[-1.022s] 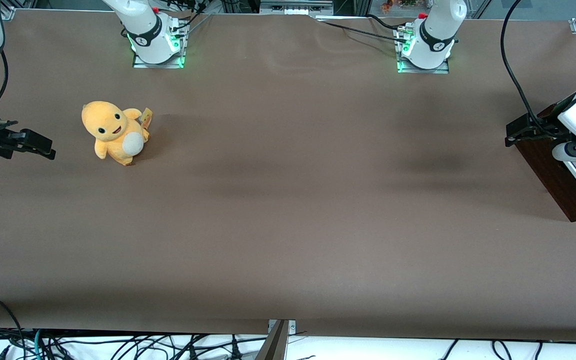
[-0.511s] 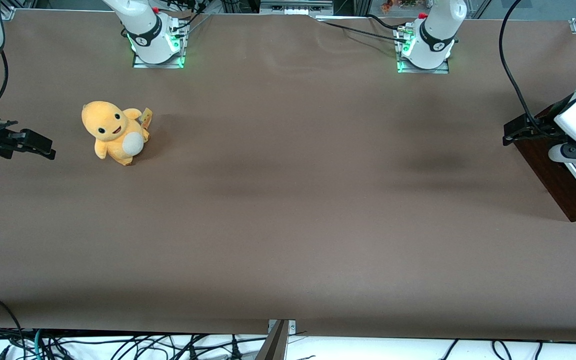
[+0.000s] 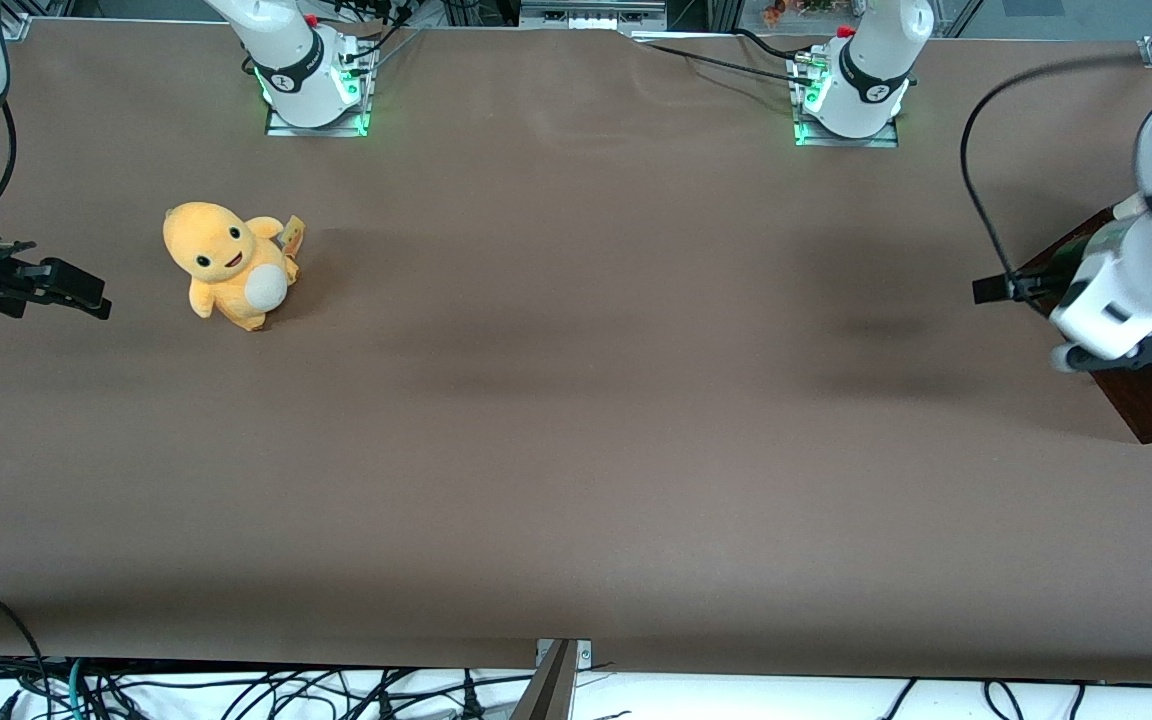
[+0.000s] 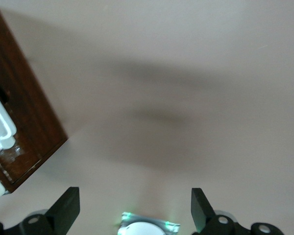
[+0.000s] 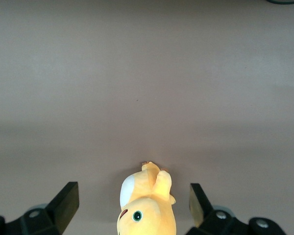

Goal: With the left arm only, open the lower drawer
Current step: 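Lower the open left gripper toward the lower drawer's white handle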

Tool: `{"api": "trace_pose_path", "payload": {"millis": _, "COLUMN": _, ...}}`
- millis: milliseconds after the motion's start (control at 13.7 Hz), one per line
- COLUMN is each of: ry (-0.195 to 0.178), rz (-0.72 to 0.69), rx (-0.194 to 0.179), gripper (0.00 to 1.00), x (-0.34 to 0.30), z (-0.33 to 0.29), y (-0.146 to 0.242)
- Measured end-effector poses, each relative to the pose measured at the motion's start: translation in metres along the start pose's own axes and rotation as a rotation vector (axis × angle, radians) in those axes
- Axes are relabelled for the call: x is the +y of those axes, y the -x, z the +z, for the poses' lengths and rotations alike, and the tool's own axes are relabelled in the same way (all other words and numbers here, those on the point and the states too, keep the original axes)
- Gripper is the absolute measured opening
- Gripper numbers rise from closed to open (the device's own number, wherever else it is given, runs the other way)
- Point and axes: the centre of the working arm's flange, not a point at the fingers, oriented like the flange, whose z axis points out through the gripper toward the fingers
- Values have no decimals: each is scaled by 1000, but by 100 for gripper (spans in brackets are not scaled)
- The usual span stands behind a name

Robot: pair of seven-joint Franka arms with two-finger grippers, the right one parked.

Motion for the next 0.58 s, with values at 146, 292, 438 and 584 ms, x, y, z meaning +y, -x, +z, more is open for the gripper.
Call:
{"api": "trace_pose_path", "payload": {"millis": 146, "ry": -129, "rz": -11, "rx": -95, "gripper": 100, "x": -4, "z": 51, "y": -28}}
{"api": "trace_pose_path", "payload": {"millis": 292, "ry": -278, "rz": -20, "rx": -184, "gripper": 100, "x": -14, "z": 99, "y": -52}}
{"api": "trace_pose_path", "payload": {"millis": 438, "ry": -445, "rz": -44, "rx": -267, "gripper": 100, "x": -29, "z": 141, "y": -68}}
{"api": "trace_pose_path", "payload": {"millis": 584, "ry": -601, "rz": -101, "rx": -317, "gripper": 100, "x": -38, "z": 183, "y": -84}}
